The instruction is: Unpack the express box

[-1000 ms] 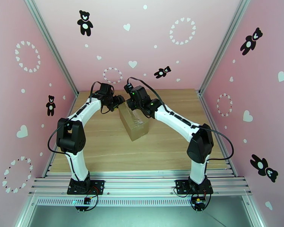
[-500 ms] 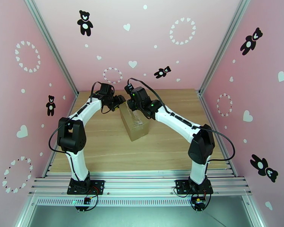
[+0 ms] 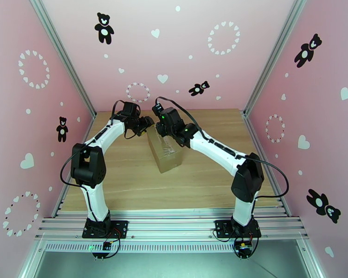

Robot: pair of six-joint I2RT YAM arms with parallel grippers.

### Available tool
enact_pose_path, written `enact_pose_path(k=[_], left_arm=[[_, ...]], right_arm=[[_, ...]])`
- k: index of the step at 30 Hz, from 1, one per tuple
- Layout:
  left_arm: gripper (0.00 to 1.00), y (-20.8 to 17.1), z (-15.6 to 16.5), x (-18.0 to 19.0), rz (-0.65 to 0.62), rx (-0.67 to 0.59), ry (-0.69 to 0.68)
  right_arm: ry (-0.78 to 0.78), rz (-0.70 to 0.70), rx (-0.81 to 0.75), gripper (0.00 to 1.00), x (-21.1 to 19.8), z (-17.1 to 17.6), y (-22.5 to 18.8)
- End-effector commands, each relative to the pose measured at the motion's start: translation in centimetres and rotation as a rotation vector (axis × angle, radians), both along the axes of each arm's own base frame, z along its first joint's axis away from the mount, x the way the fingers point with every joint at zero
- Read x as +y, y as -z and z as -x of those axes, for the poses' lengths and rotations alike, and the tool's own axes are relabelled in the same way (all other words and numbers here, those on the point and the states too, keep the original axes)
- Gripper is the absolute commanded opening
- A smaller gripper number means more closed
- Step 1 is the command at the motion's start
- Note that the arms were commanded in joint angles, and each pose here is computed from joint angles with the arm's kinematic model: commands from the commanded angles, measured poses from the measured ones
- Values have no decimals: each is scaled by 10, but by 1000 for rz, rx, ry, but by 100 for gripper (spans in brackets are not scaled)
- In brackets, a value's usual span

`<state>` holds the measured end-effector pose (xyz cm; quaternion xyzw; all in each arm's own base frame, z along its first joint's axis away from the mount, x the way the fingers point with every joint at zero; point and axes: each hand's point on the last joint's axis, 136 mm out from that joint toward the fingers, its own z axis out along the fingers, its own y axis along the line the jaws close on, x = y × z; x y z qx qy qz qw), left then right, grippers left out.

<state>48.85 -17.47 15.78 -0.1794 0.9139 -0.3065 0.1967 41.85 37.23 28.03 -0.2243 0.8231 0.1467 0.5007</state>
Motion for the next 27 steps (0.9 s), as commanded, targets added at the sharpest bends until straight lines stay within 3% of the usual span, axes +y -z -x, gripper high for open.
enact_pose_path(k=[1,22,27], left_arm=[[67,70,21,17,-95,213,-58],[67,50,18,21,-114,175,-60],[68,27,10,17,-114,87,-9]], right_arm=[[-53,65,81,0,-3,31,15],[-47,94,85,0,-5,37,18],[-42,102,90,0,-5,35,24]])
